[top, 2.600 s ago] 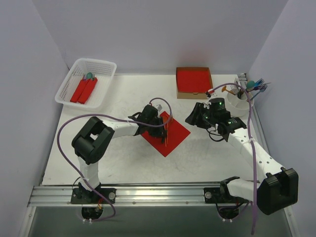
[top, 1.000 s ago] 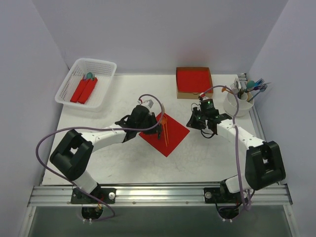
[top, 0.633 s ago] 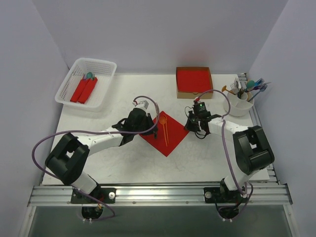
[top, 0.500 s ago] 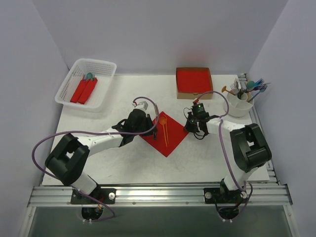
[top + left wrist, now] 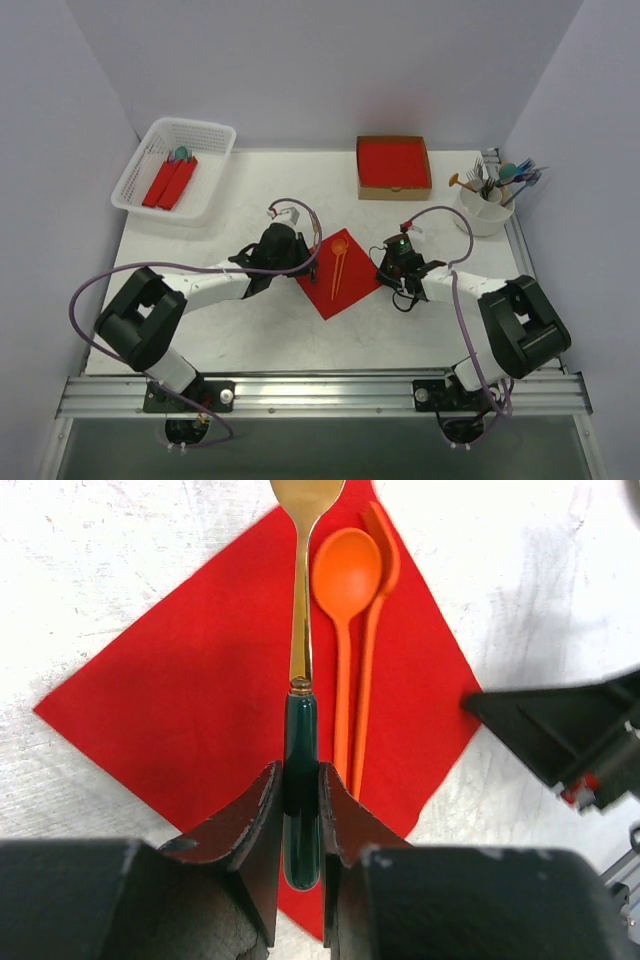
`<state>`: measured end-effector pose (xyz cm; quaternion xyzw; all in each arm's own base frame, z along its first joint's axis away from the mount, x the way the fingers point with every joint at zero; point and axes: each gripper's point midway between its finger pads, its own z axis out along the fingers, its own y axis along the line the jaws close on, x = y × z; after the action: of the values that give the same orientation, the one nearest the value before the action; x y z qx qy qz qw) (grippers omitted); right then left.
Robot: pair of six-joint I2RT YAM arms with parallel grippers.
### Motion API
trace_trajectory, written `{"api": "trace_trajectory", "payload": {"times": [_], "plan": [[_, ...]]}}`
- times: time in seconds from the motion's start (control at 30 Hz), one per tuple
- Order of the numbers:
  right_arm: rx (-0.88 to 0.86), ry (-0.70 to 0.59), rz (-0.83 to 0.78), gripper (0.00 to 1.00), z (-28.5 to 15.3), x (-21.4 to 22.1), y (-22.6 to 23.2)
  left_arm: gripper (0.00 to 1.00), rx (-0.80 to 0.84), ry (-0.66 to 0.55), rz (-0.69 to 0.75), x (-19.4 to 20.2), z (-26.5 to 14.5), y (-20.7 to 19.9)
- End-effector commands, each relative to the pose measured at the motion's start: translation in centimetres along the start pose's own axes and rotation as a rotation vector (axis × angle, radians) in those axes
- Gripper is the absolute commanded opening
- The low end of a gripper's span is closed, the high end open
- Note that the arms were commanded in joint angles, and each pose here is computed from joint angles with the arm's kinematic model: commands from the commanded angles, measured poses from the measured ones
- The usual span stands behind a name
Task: Place the utensils on the paper napkin and roll it up
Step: Move the napkin to the center of the board.
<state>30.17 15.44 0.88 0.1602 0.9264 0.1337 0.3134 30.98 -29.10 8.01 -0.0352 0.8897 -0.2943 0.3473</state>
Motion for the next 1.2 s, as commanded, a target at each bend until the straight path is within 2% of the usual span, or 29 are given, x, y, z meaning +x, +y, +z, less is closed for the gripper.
{"api": "trace_trajectory", "payload": {"times": [0.0, 0.13, 0.33, 1.17], "plan": [[0.057, -0.101, 0.082, 0.0, -1.5, -0.4, -0.7, 0.04, 0.041, -0.056, 0.01, -1.2, 0.7, -1.2], [0.024, -0.118, 0.089, 0.0, -2.2, -0.4, 0.0, 0.04, 0.057, -0.048, 0.051, -0.9, 1.4, -2.2], [0.04, -0.077, 0.042, 0.0, -1.6, -0.1, 0.0, 0.04, 0.087, -0.007, 0.126, -0.2, 2.8, -3.4], [0.017, -0.047, 0.024, 0.0, -0.7, 0.4, 0.6, 0.04, 0.012, 0.123, 0.144, 3.1, 5.5, -1.9]]}}
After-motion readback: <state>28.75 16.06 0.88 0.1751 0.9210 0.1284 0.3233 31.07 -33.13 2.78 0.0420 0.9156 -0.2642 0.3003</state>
